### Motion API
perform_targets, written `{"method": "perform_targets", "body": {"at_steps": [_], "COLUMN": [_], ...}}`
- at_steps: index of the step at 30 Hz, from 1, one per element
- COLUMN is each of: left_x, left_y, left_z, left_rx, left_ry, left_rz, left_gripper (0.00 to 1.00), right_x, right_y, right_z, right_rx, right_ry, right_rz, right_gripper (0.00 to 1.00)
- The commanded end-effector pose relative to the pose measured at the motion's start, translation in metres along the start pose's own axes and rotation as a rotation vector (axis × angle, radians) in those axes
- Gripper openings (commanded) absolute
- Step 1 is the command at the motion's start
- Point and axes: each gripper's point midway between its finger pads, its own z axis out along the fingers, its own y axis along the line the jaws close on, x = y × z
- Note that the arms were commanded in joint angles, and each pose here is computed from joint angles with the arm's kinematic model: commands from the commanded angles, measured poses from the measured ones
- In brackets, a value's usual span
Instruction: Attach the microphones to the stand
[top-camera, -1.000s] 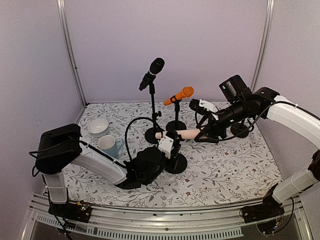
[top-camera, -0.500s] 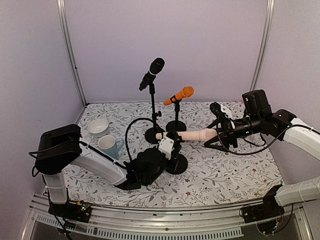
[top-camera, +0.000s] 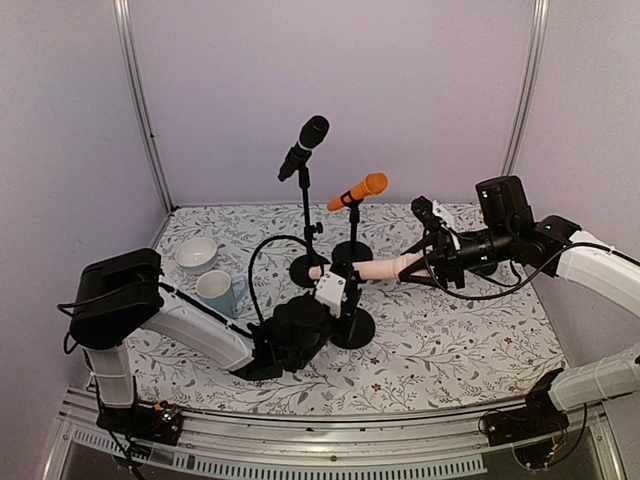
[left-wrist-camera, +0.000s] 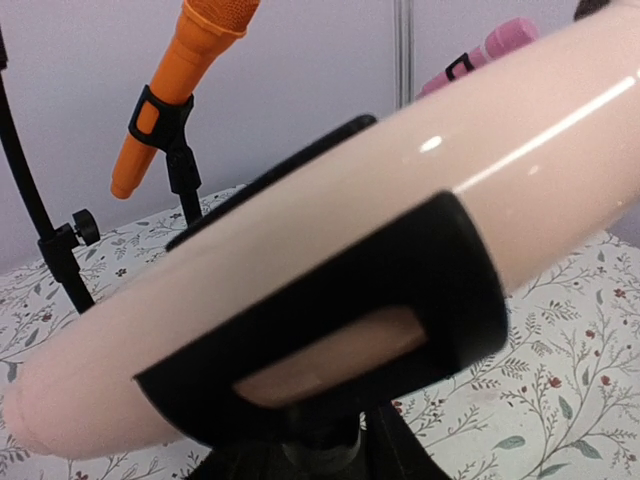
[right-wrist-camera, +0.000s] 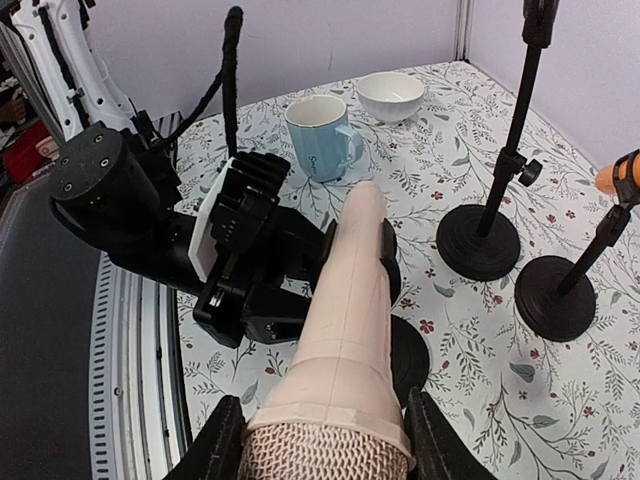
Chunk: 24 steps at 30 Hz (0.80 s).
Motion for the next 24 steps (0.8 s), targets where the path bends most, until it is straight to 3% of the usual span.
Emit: {"method": "perform_targets", "body": {"at_steps": [1,5,7,12,18,20,22,24], "left_x": [-0.044,-0.049,-0.051,-0.055,-0.030,-0.027,-0.024,-0.022], "left_y": [-0.001,0.001,-0.004,-0.007,-0.008,-0.006,-0.003,-0.002], "left_z": [-0.005,-0.002,0.003,0.004,0.013,0.014,0.016,0.018], "left_rx": [-0.040,-0.068,-0.049,-0.031,-0.032,-0.038,-0.059,-0.071], "left_ry": [-0.118,-0.144,-0.148,-0.167,-0.130,-0.123,-0.114,-0.108], "left_rz": [-0.062,-0.063,-0.056,-0.067,-0.020,-0.029,-0.041,-0.043], "left_gripper": [0.40,0.44,0.42,0.23,0.06,0.11,0.29,0.40], "right_x": [-0.011,-0.011,-0.011,-0.010,-0.012,-0.015,-0.015,-0.015], "right_y": [-0.007,-0.008,-0.007,-0.009,-0.012,-0.013,-0.013,-0.012], "right_z": [-0.002,-0.001,-0.001,0.000,0.000,-0.001,-0.001,0.000], "right_rx": [0.040,0.035,0.030,0.035,0.042,0.046,0.044,0.041], "right_ry": [0.003,0.015,0.014,0.026,0.055,0.058,0.059,0.059], "right_rz": [-0.007,0.008,0.012,0.019,0.027,0.027,0.029,0.030], "right_gripper": [0.08,0.05,0.04,0.02,0.00,0.00,0.00,0.00]}}
